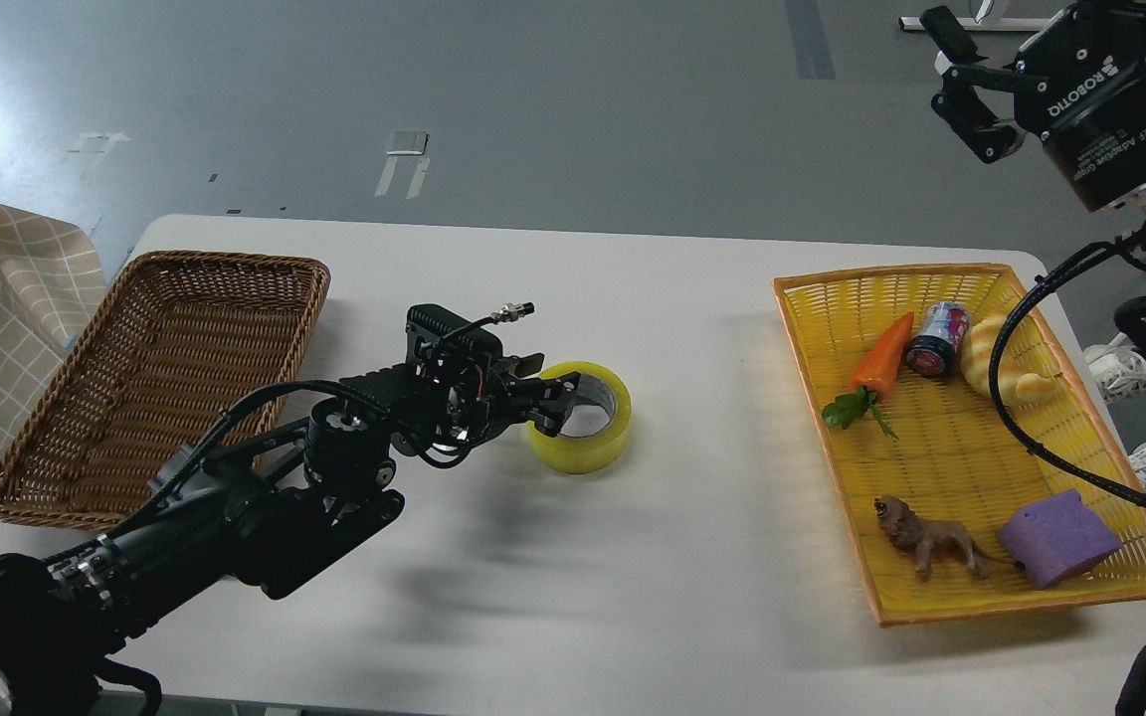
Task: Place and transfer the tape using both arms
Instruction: 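Lift the tape roll and carry it over the wicker basket, then lower the tape roll into the wicker basket and open the left gripper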
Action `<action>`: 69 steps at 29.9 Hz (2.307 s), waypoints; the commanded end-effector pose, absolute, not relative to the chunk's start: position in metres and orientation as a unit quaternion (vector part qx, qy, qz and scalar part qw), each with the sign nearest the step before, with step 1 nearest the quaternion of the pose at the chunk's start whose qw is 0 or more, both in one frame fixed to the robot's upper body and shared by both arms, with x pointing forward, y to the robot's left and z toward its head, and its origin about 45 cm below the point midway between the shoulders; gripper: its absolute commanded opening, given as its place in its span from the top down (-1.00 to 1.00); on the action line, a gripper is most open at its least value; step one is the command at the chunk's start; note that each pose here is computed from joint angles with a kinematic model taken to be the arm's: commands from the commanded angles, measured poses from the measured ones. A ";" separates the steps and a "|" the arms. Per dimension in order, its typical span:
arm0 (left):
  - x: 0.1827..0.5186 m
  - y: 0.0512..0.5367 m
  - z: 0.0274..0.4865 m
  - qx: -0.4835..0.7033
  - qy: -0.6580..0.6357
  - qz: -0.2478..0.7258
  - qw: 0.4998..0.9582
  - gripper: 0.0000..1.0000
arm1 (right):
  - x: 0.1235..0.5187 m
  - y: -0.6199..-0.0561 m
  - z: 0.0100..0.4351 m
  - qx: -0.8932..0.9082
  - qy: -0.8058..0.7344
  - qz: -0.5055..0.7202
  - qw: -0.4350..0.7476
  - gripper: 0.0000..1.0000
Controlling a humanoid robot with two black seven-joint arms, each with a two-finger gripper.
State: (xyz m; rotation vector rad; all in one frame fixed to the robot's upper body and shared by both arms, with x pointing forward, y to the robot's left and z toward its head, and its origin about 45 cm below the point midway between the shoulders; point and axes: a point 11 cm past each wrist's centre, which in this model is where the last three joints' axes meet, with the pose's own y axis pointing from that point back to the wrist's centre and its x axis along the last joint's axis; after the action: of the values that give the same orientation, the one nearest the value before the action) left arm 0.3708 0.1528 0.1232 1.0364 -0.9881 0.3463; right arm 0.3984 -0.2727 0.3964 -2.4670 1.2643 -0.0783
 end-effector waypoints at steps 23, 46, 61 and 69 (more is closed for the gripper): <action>0.393 0.158 0.152 0.469 -0.448 0.172 0.742 0.69 | 0.398 -0.275 0.393 -0.873 0.452 -0.024 0.183 -1.00; 0.435 0.363 0.305 0.536 -0.436 0.308 0.654 0.69 | 0.399 -0.270 0.395 -0.876 0.445 -0.025 0.182 -1.00; 0.354 0.472 0.255 0.565 -0.388 0.312 0.658 0.65 | 0.400 -0.269 0.389 -0.876 0.447 -0.017 0.182 -1.00; 0.332 0.518 0.229 0.596 -0.351 0.318 0.648 0.64 | 0.399 -0.269 0.387 -0.876 0.447 -0.015 0.180 -1.00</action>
State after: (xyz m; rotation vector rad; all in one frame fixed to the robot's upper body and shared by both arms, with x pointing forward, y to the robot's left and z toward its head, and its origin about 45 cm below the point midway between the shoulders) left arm 0.3389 0.4966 0.2369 1.3156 -0.8335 0.7107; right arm 0.3998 -0.2694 0.3875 -2.4736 1.2649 -0.0421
